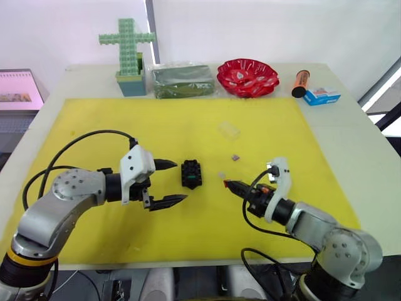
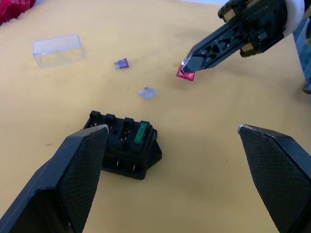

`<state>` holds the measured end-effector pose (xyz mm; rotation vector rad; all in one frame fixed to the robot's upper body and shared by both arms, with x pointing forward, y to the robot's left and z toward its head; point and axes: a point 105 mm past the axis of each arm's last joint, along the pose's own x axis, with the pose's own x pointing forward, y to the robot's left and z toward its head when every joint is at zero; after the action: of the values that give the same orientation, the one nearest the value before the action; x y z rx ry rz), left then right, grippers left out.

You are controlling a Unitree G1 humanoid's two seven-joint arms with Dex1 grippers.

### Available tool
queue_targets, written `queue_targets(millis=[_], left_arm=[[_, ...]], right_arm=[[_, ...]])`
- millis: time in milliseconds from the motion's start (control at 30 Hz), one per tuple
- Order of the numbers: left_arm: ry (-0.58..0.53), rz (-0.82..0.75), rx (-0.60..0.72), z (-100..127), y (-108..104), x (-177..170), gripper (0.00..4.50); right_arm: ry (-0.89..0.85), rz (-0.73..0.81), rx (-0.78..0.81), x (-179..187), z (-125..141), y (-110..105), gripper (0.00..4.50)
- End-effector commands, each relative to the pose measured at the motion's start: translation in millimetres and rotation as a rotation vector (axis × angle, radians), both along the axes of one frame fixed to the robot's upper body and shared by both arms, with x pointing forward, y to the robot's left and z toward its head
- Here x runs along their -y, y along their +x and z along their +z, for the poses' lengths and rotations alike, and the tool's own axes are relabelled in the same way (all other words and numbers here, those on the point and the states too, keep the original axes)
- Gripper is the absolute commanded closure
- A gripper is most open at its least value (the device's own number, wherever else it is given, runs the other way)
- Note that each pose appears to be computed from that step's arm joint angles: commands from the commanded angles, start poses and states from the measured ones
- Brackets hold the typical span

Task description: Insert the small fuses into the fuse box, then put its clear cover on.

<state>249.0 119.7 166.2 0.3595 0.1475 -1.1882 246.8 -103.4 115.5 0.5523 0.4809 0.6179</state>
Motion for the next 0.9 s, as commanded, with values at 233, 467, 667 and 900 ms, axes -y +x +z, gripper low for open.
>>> queue_targets(millis=[233,467,667,900], left_arm=[[0.007,0.052,0.065,11,1,-4,0.0],[0.012,0.079,0.072,8,3,-5,0.0],[0.014,0.084,0.072,8,3,-6,0.0],[0.016,0.083,0.071,7,3,-6,0.0]], right_arm=[[0.032,-0.07,-0.073,-4,-12,-5,4.47],[0.066,-0.02,-0.074,-17,-9,-6,4.47],[0.094,0.038,-0.072,-28,-5,-5,4.47],[0.085,0.048,-0.098,-28,-10,-5,4.47]])
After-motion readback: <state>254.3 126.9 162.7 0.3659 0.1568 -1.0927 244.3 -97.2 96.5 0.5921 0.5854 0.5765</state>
